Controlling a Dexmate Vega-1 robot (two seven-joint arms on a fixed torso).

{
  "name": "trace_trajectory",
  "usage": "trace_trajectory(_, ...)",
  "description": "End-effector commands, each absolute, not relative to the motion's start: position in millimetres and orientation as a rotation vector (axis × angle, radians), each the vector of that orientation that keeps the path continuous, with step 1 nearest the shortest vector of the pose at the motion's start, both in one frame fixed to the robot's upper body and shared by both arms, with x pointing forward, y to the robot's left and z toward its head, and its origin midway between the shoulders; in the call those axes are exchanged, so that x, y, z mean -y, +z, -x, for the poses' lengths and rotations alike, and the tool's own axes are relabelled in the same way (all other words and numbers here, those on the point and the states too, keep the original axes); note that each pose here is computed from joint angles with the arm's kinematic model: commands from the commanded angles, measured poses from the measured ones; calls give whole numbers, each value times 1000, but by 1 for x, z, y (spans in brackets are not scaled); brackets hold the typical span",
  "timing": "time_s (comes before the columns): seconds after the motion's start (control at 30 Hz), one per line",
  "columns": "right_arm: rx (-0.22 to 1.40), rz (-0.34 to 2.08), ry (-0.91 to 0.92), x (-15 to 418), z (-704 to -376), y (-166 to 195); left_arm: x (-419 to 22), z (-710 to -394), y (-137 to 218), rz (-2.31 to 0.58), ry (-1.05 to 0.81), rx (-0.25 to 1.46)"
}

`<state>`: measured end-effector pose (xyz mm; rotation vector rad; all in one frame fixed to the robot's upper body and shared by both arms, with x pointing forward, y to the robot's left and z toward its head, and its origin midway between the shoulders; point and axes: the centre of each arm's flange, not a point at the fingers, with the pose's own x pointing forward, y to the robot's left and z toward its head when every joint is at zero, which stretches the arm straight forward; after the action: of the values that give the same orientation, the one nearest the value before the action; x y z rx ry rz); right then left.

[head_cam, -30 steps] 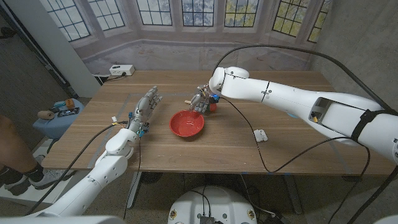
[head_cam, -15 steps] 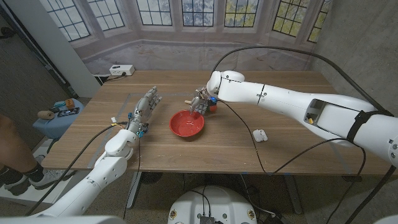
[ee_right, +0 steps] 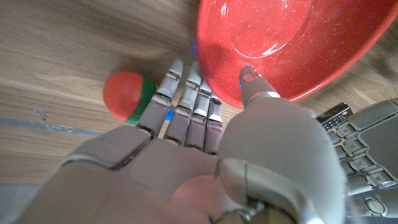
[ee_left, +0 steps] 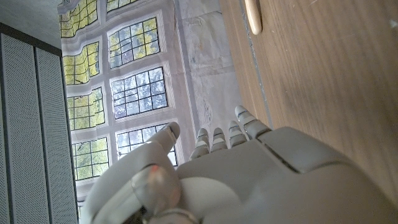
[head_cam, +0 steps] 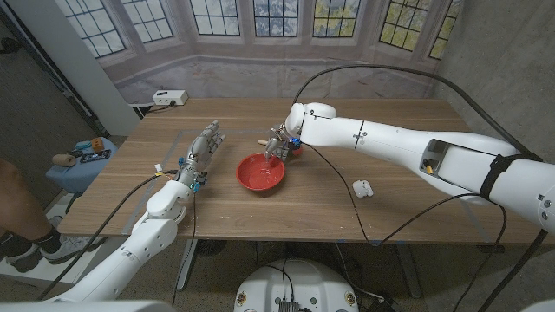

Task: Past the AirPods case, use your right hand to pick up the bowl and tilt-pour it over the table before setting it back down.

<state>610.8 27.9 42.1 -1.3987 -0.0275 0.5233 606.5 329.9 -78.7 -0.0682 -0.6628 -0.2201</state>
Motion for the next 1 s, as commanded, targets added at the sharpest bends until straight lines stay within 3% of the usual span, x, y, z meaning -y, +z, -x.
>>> trace_trajectory(0.03, 53, 1420, 488, -31, -612, 37, -331, -607, -81, 74, -217, 664)
trace_trajectory(1.0, 144, 1437, 406, -29, -613, 17, -333, -601, -87, 89, -196, 660)
